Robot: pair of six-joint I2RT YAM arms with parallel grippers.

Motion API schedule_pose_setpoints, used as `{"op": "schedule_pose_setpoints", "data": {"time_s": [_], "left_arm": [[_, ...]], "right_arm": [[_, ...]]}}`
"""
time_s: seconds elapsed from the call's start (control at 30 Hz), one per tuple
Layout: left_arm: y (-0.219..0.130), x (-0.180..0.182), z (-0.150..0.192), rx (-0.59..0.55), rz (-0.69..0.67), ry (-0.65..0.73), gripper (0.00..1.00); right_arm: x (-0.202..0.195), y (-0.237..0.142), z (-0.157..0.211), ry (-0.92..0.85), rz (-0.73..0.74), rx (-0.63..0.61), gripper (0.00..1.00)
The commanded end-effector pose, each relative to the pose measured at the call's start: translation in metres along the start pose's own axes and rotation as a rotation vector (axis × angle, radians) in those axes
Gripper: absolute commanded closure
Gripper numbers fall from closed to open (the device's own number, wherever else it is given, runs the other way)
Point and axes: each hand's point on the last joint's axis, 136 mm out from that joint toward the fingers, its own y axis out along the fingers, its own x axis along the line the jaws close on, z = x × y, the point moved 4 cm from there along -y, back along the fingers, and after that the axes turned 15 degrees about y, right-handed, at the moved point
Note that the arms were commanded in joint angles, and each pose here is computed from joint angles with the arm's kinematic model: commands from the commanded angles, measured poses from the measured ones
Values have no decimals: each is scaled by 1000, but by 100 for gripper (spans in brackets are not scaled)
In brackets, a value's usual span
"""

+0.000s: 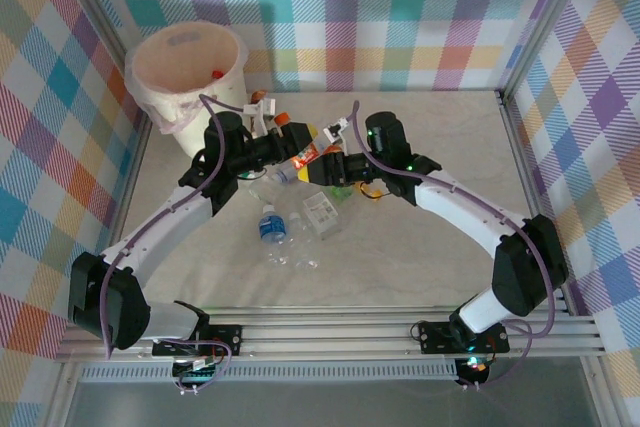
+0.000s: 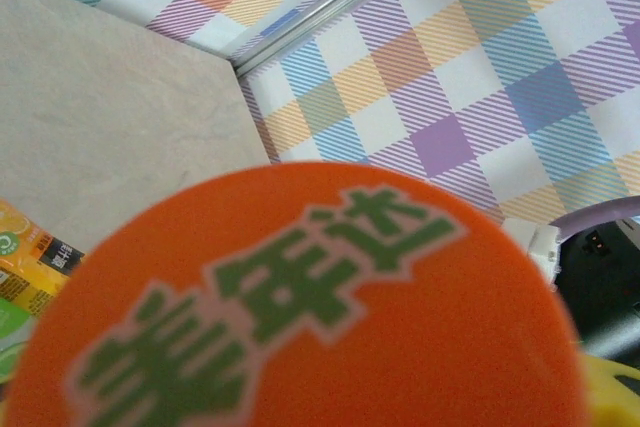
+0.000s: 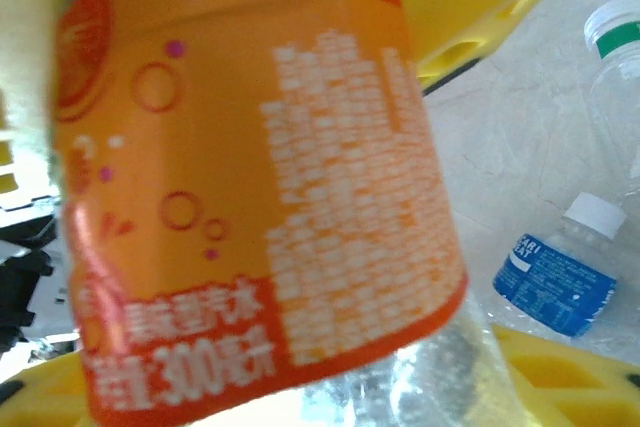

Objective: Put the plastic bottles in the bin

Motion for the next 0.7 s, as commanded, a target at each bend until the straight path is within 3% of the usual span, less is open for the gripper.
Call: {"op": "schedule_pose_setpoints", "data": {"time_s": [0.0, 0.2, 0.27, 0.47, 0.67], "left_arm": [[-4, -2, -10, -34, -55, 43, 49], [-8, 7, -9, -42, -126, 32, 47], [-10, 12, -9, -50, -166, 28, 47], [-16, 17, -16, -74, -239, 52, 49], [-35, 26, -28, -66, -415, 134, 51]], "right_arm": [[10, -4, -4, -78, 27, -21, 30], [5, -9, -3, -93, 70, -60, 13], [7, -11, -3, -113, 74, -62, 0], [10, -26, -6, -193, 180, -126, 0], [15, -50, -8, -286, 249, -285, 0]]}}
